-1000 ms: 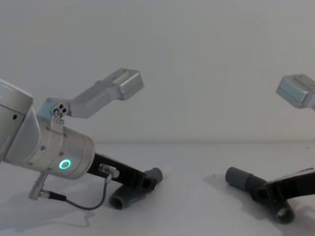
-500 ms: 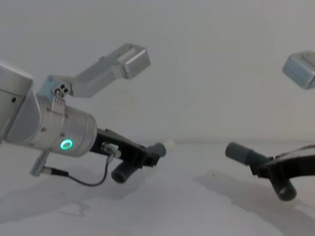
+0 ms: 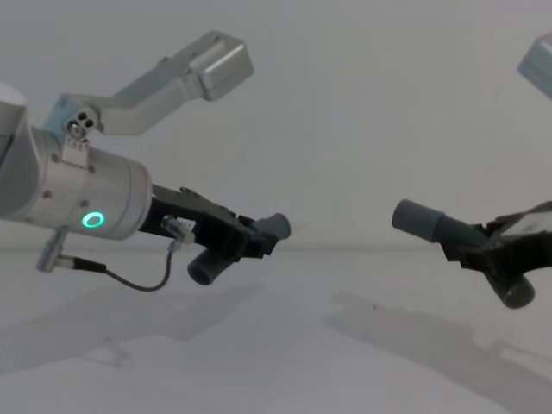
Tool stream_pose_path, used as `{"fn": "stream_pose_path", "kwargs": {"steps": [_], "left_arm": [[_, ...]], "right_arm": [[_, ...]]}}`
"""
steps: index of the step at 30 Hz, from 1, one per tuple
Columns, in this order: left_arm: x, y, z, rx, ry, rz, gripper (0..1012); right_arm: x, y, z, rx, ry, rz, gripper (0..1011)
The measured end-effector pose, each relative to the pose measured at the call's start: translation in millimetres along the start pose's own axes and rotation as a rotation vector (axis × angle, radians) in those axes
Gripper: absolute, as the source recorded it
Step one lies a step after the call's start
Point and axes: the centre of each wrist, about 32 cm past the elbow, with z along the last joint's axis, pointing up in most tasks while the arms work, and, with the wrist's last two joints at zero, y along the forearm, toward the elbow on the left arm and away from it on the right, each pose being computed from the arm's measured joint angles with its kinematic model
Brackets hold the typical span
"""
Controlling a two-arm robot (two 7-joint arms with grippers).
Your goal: Use both hands to pick up one end of the pipe from the table, align the ends, and insert them.
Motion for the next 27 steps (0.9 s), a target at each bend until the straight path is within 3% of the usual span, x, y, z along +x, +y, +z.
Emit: {"fn": "stream_pose_path", "kwargs": {"steps": [9, 15, 16, 17, 27], "left_arm": [[16.0, 8.7, -2.5, -0.047, -0.055, -0.071, 348], [29.0, 14.8, -3.3, -0.087, -0.096, -0.149, 348], [29.0, 14.8, -3.3, -0.087, -0.096, -0.149, 351], [33.1, 16.4, -3.4, -0.100, -0.109, -0.176, 348], [45.6, 22.6, -1.6, -0.148, -0.157, -0.280, 351]], "right_arm": [[14.2, -12.4, 0.0, 0.035, -0.091, 0.090, 276], [22.5, -19.1, 0.0, 0.052, -0.141, 0.156, 276], [23.4, -19.8, 0.0, 0.054, -0.145, 0.162, 276], [25.0, -21.3, 0.1, 0.056, -0.156, 0.175, 276], [31.4, -28.0, 1.9, 0.079, -0.195, 0.238, 276]]}}
